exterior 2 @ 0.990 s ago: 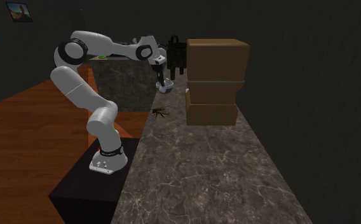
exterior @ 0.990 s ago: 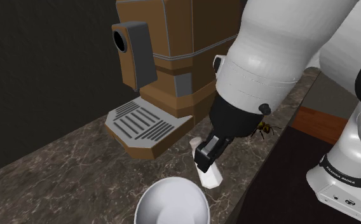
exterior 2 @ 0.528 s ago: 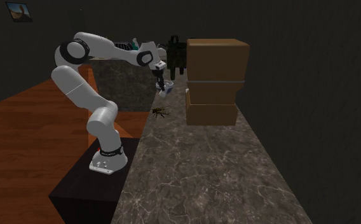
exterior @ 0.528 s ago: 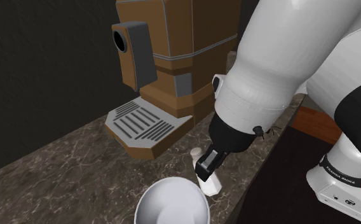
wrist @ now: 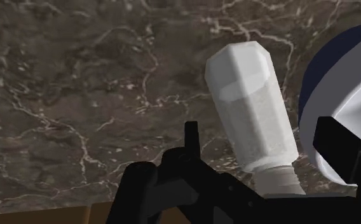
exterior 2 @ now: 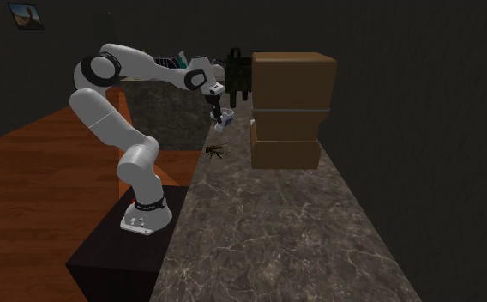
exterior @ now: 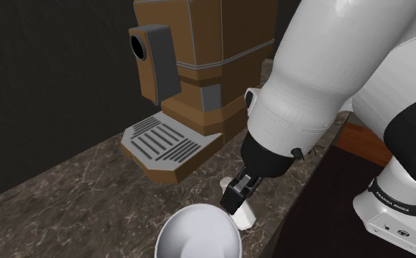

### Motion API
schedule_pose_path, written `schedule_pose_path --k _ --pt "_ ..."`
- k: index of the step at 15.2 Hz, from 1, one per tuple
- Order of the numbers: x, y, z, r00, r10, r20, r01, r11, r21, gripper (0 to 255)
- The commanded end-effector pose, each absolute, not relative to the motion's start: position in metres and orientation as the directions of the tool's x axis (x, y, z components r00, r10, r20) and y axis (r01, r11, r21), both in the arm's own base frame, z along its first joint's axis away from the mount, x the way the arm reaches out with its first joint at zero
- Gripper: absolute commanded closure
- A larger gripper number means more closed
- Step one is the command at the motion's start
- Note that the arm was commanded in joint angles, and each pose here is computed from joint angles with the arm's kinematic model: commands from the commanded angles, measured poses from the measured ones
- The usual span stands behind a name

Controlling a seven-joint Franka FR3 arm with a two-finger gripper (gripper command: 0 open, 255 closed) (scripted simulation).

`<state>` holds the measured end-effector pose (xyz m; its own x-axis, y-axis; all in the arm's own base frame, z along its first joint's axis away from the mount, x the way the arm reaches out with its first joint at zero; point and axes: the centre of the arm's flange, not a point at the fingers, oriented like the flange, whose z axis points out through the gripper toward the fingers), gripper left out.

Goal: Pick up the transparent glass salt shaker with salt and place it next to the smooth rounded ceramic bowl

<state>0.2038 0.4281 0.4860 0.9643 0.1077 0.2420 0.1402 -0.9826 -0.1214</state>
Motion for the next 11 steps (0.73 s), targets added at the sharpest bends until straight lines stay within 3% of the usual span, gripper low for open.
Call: schedule_pose_path --k 1,11 --pt "0.204 0.428 0.486 0.964 0.108 0.242 0.14 -0.983 -0.121 0" --pt "0.193 0.421 0.534 0.964 0.108 0.242 0.14 -0.983 -0.121 0"
